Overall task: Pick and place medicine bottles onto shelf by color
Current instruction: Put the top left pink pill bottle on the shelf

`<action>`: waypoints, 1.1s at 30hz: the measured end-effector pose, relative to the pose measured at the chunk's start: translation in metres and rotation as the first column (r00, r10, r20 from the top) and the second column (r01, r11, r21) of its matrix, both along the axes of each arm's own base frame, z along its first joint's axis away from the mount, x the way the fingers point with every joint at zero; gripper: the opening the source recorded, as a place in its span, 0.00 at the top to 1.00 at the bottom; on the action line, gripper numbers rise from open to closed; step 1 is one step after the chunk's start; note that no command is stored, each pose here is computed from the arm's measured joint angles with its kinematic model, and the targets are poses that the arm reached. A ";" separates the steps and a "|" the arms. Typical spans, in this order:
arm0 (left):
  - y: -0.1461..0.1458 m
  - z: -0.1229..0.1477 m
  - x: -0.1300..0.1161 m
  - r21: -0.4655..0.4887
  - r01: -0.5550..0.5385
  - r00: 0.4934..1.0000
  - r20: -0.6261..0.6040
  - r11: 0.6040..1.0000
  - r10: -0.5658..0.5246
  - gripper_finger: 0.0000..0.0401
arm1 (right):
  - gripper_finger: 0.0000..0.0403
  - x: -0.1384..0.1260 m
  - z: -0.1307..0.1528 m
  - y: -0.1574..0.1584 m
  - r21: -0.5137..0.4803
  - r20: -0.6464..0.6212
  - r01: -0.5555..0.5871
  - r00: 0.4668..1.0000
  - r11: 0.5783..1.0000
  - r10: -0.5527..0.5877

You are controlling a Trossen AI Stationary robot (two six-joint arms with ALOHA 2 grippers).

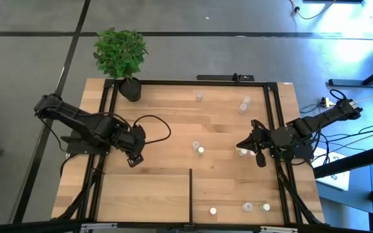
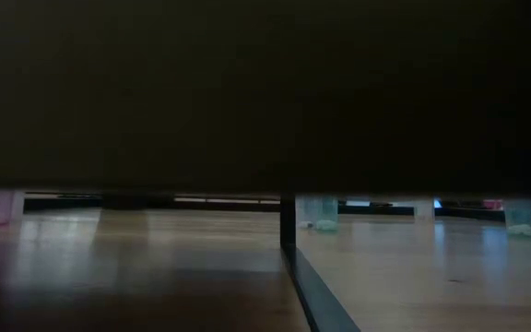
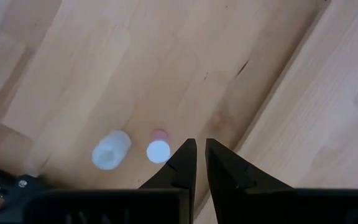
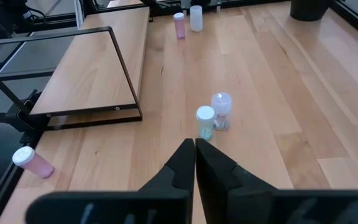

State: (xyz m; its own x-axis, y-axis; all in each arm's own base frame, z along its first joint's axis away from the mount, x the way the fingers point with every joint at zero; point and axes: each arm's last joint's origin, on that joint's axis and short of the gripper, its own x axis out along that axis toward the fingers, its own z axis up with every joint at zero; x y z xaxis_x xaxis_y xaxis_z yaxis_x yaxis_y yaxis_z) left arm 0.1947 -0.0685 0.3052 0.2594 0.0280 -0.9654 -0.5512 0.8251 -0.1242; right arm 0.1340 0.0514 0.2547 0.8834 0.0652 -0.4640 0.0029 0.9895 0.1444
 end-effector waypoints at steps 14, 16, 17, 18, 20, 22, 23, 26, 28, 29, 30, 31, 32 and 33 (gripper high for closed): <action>-0.001 -0.002 0.000 -0.064 -0.134 0.991 -0.019 0.989 0.134 0.84 | 0.96 0.000 0.000 0.000 0.000 0.000 0.000 1.000 1.000 0.000; -0.001 -0.002 -0.001 -0.064 -0.141 0.990 -0.022 0.988 0.140 0.78 | 0.96 0.000 0.000 0.000 0.000 0.000 0.000 1.000 1.000 0.000; -0.001 -0.002 -0.001 -0.064 -0.142 0.990 -0.022 0.988 0.141 0.74 | 0.96 0.000 0.000 0.000 0.000 0.000 0.000 1.000 1.000 0.000; -0.001 -0.002 -0.001 -0.064 -0.146 0.989 -0.024 0.987 0.145 0.71 | 0.96 0.000 0.000 0.000 0.000 -0.001 0.000 1.000 1.000 0.000; 0.000 -0.002 -0.002 -0.062 -0.160 0.987 -0.034 0.985 0.158 0.64 | 0.96 0.000 0.000 0.000 0.000 0.000 0.000 1.000 1.000 0.000; 0.000 -0.003 -0.001 -0.056 -0.163 0.986 -0.044 0.985 0.161 0.57 | 0.96 0.000 0.000 0.000 0.000 -0.001 0.000 1.000 1.000 0.000; -0.001 -0.005 0.000 -0.052 -0.163 0.986 -0.051 0.985 0.160 0.53 | 0.96 0.000 0.000 0.000 0.001 0.000 0.000 1.000 1.000 0.000; -0.005 -0.011 0.004 -0.031 -0.127 0.989 -0.082 0.991 0.124 0.43 | 0.96 0.000 0.000 0.000 0.000 0.000 -0.001 1.000 1.000 0.001; -0.009 -0.017 0.009 -0.034 -0.108 0.988 -0.116 0.994 0.103 0.37 | 0.96 0.000 0.000 0.000 0.001 0.000 0.000 1.000 1.000 0.000; -0.010 -0.019 0.011 -0.038 -0.096 0.987 -0.131 0.995 0.090 0.34 | 0.96 0.000 0.000 0.000 0.001 0.000 0.000 1.000 1.000 0.000; -0.010 -0.021 0.012 -0.042 -0.092 0.986 -0.143 0.995 0.085 0.30 | 0.96 0.000 0.000 0.000 0.000 0.000 -0.001 1.000 1.000 0.001; -0.011 -0.022 0.013 -0.041 -0.091 0.985 -0.151 0.995 0.084 0.28 | 0.96 0.000 0.000 0.000 0.000 0.000 0.000 1.000 1.000 0.000; -0.011 -0.024 0.014 -0.038 -0.092 0.984 -0.159 0.995 0.085 0.25 | 0.96 0.000 0.000 0.000 0.000 0.000 0.000 1.000 1.000 0.000; -0.012 -0.025 0.016 -0.034 -0.092 0.982 -0.168 0.995 0.085 0.22 | 0.96 0.000 0.000 0.000 0.000 0.000 -0.001 1.000 1.000 0.001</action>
State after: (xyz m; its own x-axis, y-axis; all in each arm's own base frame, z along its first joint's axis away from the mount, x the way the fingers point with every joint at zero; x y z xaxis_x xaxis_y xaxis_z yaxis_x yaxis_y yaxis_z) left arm 0.2103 -0.0804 0.2797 0.0937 0.0032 -0.9956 -0.6378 0.7680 -0.0576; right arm 0.1339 0.0514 0.2545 0.8832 0.0654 -0.4644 0.0024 0.9896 0.1440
